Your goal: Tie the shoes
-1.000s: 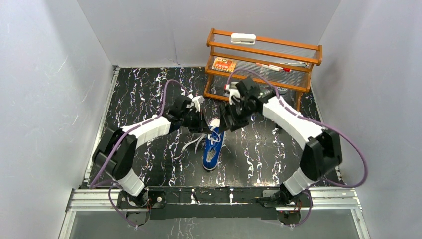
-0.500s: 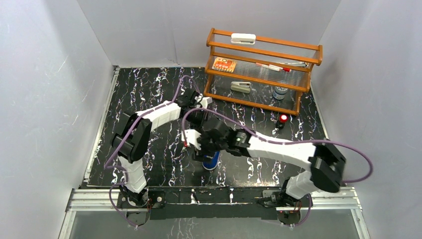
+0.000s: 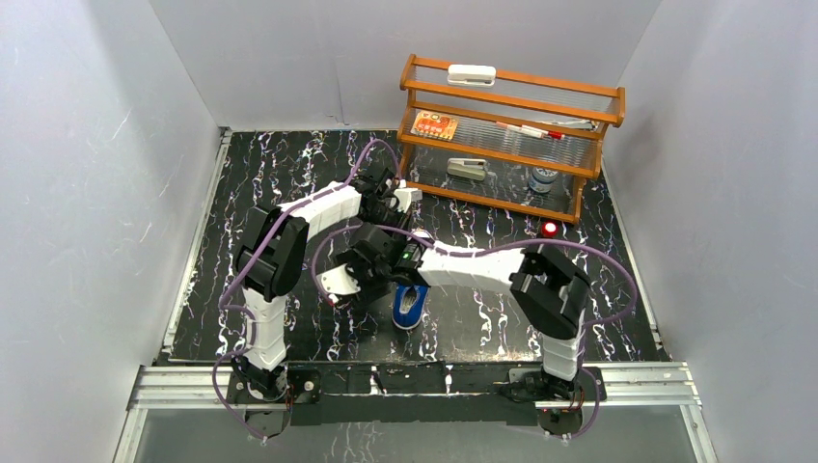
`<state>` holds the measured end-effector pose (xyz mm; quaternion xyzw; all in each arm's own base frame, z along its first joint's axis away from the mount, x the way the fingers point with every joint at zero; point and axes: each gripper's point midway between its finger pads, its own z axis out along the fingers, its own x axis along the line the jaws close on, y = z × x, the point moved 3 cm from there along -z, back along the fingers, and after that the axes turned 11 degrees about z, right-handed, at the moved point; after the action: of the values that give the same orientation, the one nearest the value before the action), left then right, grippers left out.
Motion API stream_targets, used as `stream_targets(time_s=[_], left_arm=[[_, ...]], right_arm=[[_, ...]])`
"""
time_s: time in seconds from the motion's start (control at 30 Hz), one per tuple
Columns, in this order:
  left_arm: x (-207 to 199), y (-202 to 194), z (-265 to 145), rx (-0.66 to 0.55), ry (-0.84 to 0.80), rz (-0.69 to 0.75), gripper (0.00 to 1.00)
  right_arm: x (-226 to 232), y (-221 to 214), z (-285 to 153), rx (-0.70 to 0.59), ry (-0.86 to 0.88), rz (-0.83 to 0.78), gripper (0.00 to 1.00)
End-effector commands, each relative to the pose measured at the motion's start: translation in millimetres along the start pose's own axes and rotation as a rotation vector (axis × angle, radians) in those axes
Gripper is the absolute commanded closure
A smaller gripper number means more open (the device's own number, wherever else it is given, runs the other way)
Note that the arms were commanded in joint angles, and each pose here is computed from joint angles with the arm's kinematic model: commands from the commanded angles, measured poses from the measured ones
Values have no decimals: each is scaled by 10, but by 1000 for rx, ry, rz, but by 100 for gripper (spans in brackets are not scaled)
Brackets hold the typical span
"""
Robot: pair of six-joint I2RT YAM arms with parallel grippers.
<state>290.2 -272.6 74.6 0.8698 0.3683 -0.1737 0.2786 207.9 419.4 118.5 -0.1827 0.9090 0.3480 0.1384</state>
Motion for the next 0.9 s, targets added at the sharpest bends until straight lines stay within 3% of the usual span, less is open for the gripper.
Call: stream_targets(time_s=[0.0,0.47,0.6,0.7,0.87], left_arm=[[-18,5,-19,20,-13,-1,100],[44,-55,14,48,12,-10,100],[49,-94,35,59,10,-26,100],[43,-142,34,67,11,-32,100],[35,-197,38,77,6,-35,100]], right_arm=[[-114,-105,97,33,-20,-119,23],[-335,-420,478,71,-24,-77,29],[-306,-427,565,67,5,-74,35],[-228,-472,599,76,41,-54,49],[-88,-412,573,44,130,-10,92]])
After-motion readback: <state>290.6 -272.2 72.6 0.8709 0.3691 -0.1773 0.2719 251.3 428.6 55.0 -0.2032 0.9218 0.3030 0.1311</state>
